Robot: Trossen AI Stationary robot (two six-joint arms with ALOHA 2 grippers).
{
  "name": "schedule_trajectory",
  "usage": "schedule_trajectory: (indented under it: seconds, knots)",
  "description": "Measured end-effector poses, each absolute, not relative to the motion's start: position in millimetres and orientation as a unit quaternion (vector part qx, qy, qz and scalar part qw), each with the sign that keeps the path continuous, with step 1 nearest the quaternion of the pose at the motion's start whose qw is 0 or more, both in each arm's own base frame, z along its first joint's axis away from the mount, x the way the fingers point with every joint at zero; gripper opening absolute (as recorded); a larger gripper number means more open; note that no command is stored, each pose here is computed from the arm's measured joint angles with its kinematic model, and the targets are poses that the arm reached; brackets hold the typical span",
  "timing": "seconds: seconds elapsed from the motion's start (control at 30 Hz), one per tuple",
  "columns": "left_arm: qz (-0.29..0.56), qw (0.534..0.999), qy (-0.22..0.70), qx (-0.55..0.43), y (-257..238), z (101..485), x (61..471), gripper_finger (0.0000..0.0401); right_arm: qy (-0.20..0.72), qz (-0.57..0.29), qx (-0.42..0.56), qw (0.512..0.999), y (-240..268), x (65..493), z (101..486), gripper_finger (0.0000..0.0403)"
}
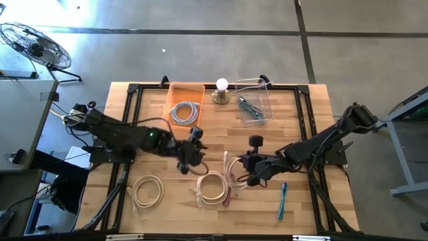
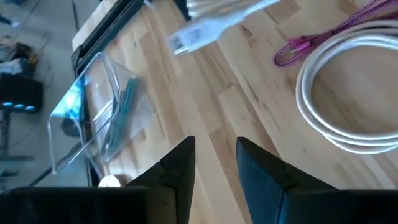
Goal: Pick & Place USB Port
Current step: Put the right light brown HDMI cable into the orange bin
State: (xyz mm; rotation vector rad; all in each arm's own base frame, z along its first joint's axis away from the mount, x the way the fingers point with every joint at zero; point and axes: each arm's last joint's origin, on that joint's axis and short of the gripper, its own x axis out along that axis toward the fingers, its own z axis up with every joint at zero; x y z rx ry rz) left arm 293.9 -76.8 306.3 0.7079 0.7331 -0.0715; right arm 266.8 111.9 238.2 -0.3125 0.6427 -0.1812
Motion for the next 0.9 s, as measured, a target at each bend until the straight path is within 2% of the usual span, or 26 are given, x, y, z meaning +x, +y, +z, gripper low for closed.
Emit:
schedule_trajectory:
  seconds: [0.23,0.6,0.67,0.9]
  knots:
    - [-0.067,0.876,0.350,0.325,-40,305,306,0.0113,0.315,-0.033,-0.162,0.935,118,269,245,0.0011]
    - [-0.171,0.878,0.306,0.326,-14,285,334,0.0113,0.323,-0.031,-0.176,0.929,110,269,238,0.0012]
    - [-0.173,0.880,0.285,0.338,-16,284,342,0.0113,0.322,-0.026,-0.176,0.930,109,271,238,0.0015]
    - [-0.160,0.858,0.305,0.382,-12,273,347,0.0123,0.329,-0.012,-0.190,0.925,103,273,238,0.0010]
